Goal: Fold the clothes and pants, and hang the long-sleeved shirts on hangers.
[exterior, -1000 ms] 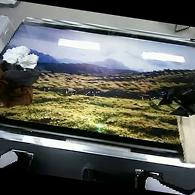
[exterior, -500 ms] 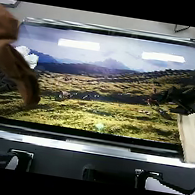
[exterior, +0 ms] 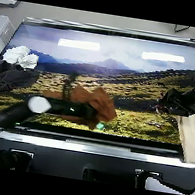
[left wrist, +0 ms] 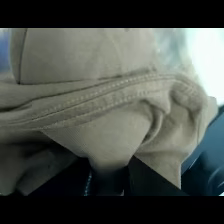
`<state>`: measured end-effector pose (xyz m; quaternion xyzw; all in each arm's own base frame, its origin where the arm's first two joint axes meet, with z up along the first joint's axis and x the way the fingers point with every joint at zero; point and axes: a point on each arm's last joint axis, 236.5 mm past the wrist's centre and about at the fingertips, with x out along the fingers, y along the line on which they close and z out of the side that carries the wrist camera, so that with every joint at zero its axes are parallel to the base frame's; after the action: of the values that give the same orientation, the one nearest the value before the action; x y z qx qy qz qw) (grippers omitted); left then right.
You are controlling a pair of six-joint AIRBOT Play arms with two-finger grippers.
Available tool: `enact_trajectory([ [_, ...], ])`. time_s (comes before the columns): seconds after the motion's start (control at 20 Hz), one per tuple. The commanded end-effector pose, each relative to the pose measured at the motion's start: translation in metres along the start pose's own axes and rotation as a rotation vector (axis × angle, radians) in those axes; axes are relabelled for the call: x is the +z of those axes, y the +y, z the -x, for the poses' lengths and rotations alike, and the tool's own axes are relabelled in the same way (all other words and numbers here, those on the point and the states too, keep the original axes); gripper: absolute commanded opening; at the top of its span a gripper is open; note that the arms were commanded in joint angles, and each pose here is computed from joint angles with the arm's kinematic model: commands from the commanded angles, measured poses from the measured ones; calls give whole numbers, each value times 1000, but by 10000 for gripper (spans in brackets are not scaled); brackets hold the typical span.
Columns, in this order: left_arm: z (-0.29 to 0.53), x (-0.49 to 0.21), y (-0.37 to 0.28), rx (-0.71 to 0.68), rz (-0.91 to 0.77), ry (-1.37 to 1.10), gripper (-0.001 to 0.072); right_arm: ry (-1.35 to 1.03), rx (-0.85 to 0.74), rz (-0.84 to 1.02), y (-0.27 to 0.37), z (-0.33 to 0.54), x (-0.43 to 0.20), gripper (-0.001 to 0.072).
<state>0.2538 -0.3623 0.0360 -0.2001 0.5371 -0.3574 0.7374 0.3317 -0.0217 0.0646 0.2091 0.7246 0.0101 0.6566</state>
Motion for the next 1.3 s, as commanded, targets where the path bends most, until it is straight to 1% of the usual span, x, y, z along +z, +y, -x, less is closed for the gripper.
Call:
enact_trajectory([
  [0.0, -90, -78, 3, -9, 76, 314, 600, 11, -1, 23, 0, 0, -3, 678],
  [0.05, -93, -71, -8, -50, 61, 338, 699, 3, 0, 27, 0, 0, -1, 678],
  [0.15, -75, -26, -15, -74, 3, 301, 705, -19, 5, 30, 2, 0, 4, 678],
  [0.2, -54, 3, -6, -57, -27, 276, 705, -23, 21, 41, 6, 0, 5, 678],
  [0.3, 4, 59, 37, 45, -69, 225, 705, 0, 74, 97, 21, -1, -1, 679],
  [0.4, 74, 91, 111, 230, 7, 186, 705, 39, 71, 145, 30, -12, -14, 682],
  [0.45, 109, 93, 152, 325, 78, 177, 705, 50, 72, 152, 34, -24, -21, 689],
  [0.5, 137, 87, 184, 384, 154, 182, 704, 73, 70, 152, 35, -39, -31, 698],
  [0.55, 159, 74, 212, 412, 241, 192, 704, 101, 68, 153, 35, -56, -44, 699],
  [0.6, 174, 58, 234, 420, 324, 194, 704, 138, 65, 157, 33, -76, -60, 708],
  [0.75, 190, 1, 280, 424, 484, 209, 704, 283, 59, 142, 20, -126, -114, 709],
  [0.85, 188, -29, 296, 420, 538, 221, 704, 340, 62, 118, 13, -144, -136, 709],
  [0.95, 177, -44, 307, 419, 559, 218, 704, 357, 77, 95, 12, -155, -145, 708],
  [1.15, 141, -32, 307, 370, 572, 118, 703, 386, 132, 56, 20, -167, -158, 708],
  [1.25, 130, -20, 303, 365, 548, 81, 700, 399, 137, 47, 19, -171, -162, 708],
])
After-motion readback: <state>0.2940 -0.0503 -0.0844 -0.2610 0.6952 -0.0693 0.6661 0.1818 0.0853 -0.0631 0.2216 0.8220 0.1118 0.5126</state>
